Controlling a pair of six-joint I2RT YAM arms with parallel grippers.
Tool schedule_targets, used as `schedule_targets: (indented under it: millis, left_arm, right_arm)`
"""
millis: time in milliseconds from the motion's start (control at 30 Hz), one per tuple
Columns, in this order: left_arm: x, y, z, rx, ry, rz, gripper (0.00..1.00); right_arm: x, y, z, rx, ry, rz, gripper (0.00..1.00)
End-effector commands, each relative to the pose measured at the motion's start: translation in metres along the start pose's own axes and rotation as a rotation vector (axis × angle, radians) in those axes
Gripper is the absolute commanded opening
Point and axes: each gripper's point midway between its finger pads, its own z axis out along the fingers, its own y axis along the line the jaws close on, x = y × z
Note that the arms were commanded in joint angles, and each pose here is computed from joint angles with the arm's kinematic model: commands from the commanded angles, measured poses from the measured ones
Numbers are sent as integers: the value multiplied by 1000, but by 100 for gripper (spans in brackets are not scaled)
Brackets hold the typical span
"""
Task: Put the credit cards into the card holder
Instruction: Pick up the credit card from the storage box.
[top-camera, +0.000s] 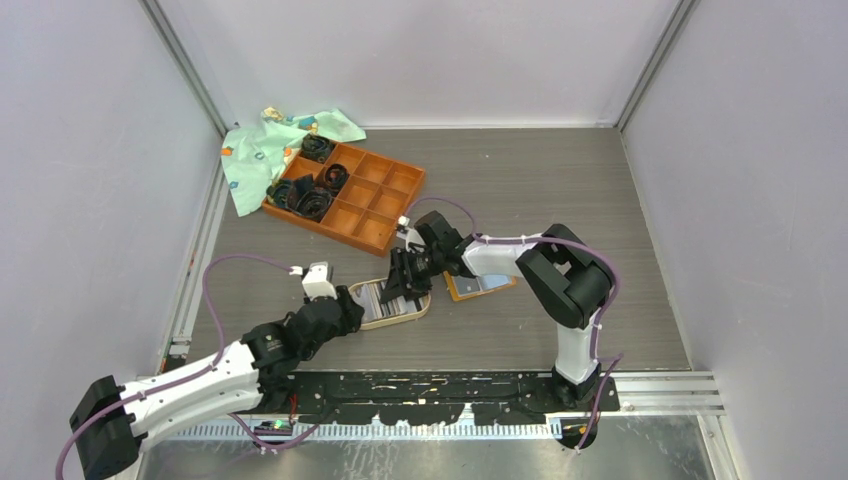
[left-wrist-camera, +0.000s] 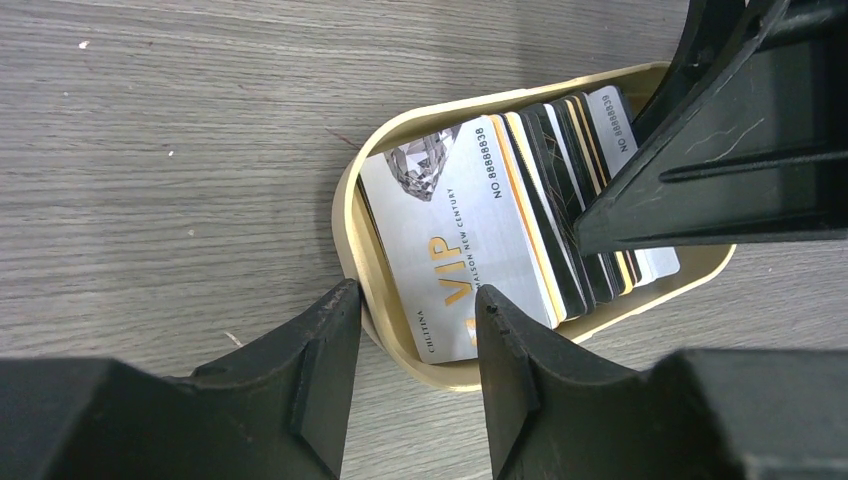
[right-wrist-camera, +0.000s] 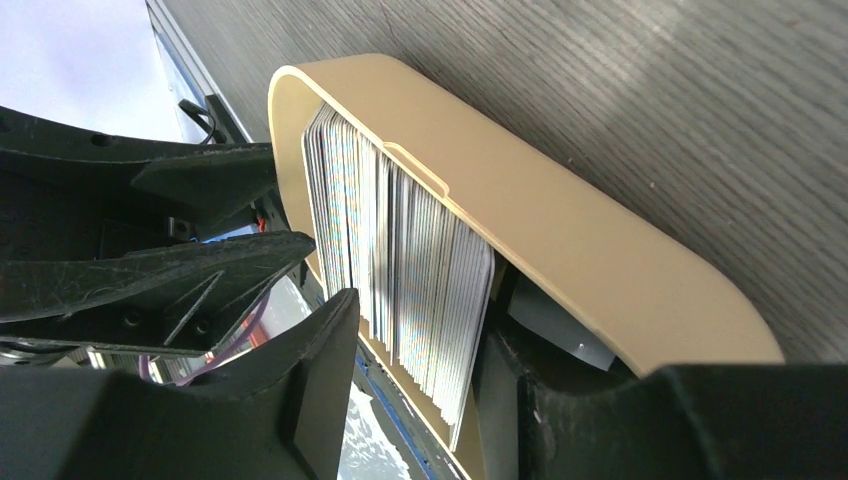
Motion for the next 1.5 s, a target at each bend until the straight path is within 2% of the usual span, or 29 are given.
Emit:
schedule_targets:
  millis: [0, 600, 833, 1467]
  left_arm:
    - [-15, -20, -2, 78, -46, -39, 46]
    - [-16, -22, -3, 85, -44, -36, 45]
    - [-16, -23, -4, 90, -43, -38, 45]
    - [-17, -26, -4, 98, -41, -36, 44]
  right_arm:
    - [-23, 38, -20, -95, -56, -92, 49]
    - [-36, 25, -43, -52, -81, -82, 51]
    - [-38, 15, -50, 29, -85, -119, 51]
    - [-45, 0, -63, 68, -83, -90, 46]
